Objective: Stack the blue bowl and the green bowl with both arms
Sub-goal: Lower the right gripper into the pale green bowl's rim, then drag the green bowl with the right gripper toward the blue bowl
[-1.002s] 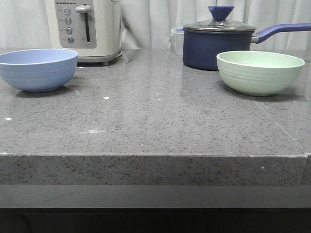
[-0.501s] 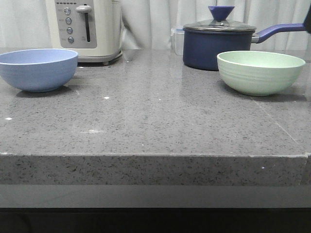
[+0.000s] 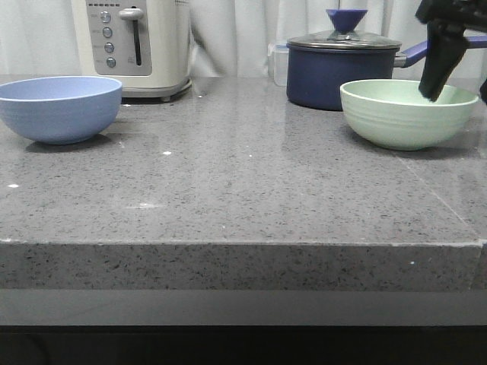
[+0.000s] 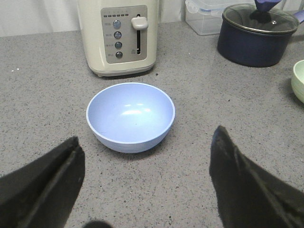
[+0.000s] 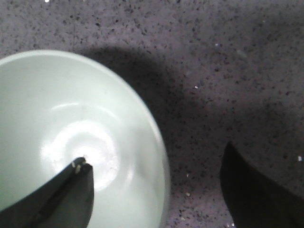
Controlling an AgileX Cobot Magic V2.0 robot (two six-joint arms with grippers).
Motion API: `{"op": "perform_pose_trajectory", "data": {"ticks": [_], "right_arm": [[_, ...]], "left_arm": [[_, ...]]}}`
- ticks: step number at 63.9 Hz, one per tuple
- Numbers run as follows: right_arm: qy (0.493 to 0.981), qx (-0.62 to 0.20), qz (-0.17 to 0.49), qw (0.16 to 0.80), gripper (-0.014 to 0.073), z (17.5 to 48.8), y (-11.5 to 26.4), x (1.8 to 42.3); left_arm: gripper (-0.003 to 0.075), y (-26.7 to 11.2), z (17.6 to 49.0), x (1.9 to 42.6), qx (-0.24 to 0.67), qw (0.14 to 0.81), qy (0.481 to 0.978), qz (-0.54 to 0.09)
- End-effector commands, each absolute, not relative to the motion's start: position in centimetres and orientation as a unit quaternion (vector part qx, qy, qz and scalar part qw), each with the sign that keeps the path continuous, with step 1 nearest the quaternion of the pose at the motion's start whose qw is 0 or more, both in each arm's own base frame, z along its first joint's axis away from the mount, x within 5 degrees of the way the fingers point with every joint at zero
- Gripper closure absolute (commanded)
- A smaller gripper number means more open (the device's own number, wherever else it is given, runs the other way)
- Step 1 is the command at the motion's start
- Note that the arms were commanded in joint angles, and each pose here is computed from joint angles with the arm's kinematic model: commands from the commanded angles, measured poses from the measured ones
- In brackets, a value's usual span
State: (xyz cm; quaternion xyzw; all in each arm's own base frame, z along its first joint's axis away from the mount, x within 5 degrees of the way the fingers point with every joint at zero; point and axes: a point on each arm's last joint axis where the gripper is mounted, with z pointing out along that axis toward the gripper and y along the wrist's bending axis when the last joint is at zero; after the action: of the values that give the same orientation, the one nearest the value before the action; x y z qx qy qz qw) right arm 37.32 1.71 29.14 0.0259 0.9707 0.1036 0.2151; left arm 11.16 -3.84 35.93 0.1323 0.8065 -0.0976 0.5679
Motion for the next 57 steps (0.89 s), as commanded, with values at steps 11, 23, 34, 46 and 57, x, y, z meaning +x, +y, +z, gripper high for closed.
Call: {"op": "perform_pose_trajectory", "data": {"ticks": [11, 23, 34, 46, 57], "right_arm": [[0.961, 0.030, 0.113, 0.250, 0.0211, 30.5, 1.5, 37.9], [0.959, 0.034, 0.120, 0.255, 0.0298, 30.7, 1.6, 38.0], [0.957, 0.033, 0.121, 0.261, 0.0407, 31.2, 1.6, 38.1], [0.956, 0.031, 0.122, 0.264, 0.0573, 31.6, 1.6, 38.1], [0.954, 0.026, 0.121, 0.271, 0.0657, 32.2, 1.8, 37.8]], "left_arm": [[0.0195, -4.0, 37.7, 11.3, 0.130, 0.607, 0.776, -0.110], [0.0195, -4.0, 37.7, 11.3, 0.130, 0.607, 0.776, -0.110], [0.0195, -4.0, 37.7, 11.3, 0.130, 0.607, 0.776, -0.110], [0.0195, -4.0, 37.7, 11.3, 0.130, 0.607, 0.776, -0.110], [0.0195, -4.0, 37.7, 11.3, 0.130, 0.607, 0.776, -0.110]]}}
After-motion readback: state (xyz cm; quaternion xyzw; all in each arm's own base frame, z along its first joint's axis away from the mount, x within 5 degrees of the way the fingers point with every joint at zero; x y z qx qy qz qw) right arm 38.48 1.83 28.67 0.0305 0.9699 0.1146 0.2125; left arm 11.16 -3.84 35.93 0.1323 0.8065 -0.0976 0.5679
